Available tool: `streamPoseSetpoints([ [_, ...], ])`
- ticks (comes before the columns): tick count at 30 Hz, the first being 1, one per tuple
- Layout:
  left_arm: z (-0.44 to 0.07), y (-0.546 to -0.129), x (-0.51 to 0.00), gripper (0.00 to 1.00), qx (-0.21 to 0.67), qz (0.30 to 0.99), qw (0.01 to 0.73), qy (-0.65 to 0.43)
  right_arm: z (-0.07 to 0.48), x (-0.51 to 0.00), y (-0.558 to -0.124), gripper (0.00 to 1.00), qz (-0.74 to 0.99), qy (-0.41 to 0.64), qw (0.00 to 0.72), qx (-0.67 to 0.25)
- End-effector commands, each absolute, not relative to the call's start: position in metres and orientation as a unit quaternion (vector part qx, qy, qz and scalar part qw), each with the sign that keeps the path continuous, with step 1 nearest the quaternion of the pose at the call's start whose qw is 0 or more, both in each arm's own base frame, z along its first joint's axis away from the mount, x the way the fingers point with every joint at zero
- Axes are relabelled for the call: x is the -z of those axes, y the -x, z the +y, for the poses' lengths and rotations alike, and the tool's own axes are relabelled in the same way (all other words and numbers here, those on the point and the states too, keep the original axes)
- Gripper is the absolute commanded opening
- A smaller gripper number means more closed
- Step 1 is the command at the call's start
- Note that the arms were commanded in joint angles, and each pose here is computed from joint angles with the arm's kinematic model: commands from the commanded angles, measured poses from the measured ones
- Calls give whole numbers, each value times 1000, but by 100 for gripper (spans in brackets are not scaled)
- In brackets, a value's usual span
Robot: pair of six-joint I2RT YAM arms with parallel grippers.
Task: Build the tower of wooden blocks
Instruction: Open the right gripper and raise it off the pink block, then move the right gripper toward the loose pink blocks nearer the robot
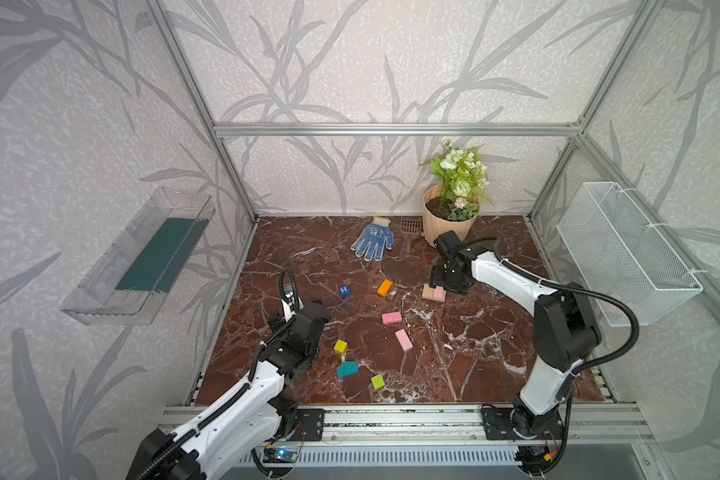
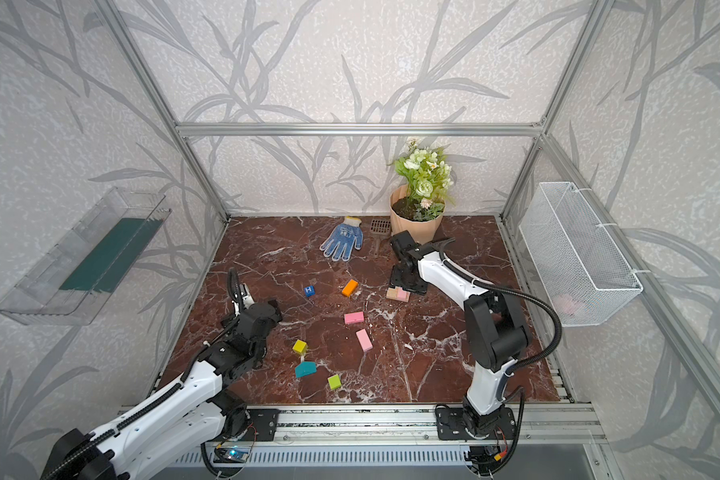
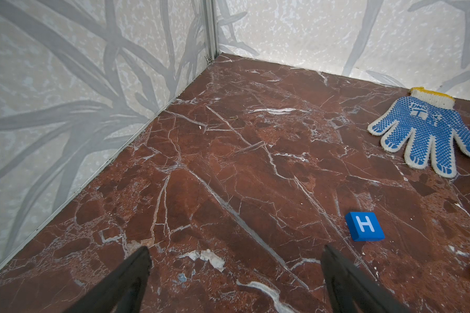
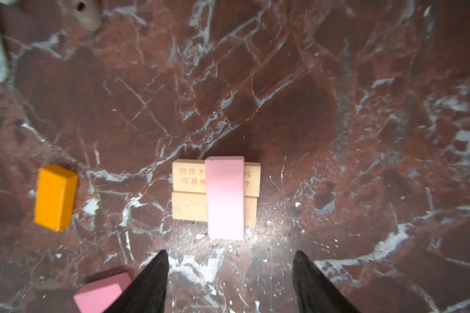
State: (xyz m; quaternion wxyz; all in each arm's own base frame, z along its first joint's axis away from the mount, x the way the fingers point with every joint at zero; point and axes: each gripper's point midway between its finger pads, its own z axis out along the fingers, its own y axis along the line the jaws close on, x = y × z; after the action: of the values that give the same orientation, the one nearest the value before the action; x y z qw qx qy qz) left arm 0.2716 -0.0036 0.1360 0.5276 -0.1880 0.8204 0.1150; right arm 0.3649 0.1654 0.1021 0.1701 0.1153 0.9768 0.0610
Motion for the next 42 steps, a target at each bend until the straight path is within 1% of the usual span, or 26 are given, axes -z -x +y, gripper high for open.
streamPoseSetpoints([
  [1, -4, -277, -150, 98, -107, 809, 542, 202, 170, -139, -355, 76, 968, -90, 222, -72],
  [5, -4, -277, -150, 98, -107, 810, 541, 202, 186, -177, -344, 82, 949, -44, 294, -102],
  [9, -4, -277, -150, 98, -107, 809, 541, 202, 195, -211, -330, 83, 924, -11, 360, -130],
  [13, -4, -277, -151, 98, -107, 809, 541, 202, 190, -238, -316, 85, 891, -11, 422, -165],
  [14, -4, -277, -150, 98, -107, 810, 541, 202, 187, -243, -313, 86, 881, -15, 440, -176],
  [15, -5, -277, -150, 98, -107, 810, 540, 201, 184, -246, -312, 89, 872, -21, 454, -183],
  [17, -4, -277, -150, 98, -107, 810, 541, 202, 173, -250, -307, 98, 855, -43, 480, -191],
  [18, -5, -277, -150, 98, -106, 810, 541, 201, 168, -250, -306, 100, 849, -52, 490, -192],
  [20, -4, -277, -150, 98, -106, 810, 541, 202, 166, -250, -304, 99, 831, -42, 517, -200],
  [22, -5, -277, -150, 98, -106, 810, 541, 202, 173, -249, -301, 99, 814, -3, 539, -217],
  [25, -5, -277, -151, 98, -104, 809, 542, 202, 178, -242, -289, 99, 825, 32, 518, -224],
  [29, -5, -277, -150, 98, -106, 810, 541, 201, 184, -230, -284, 99, 837, 37, 492, -237],
  [33, -5, -277, -150, 98, -105, 809, 542, 201, 205, -210, -281, 99, 848, 64, 456, -263],
  [36, -5, -277, -150, 98, -104, 809, 542, 201, 226, -191, -275, 100, 868, 93, 417, -254],
  [42, -5, -277, -151, 97, -103, 809, 542, 201, 254, -157, -249, 91, 898, 147, 359, -207],
])
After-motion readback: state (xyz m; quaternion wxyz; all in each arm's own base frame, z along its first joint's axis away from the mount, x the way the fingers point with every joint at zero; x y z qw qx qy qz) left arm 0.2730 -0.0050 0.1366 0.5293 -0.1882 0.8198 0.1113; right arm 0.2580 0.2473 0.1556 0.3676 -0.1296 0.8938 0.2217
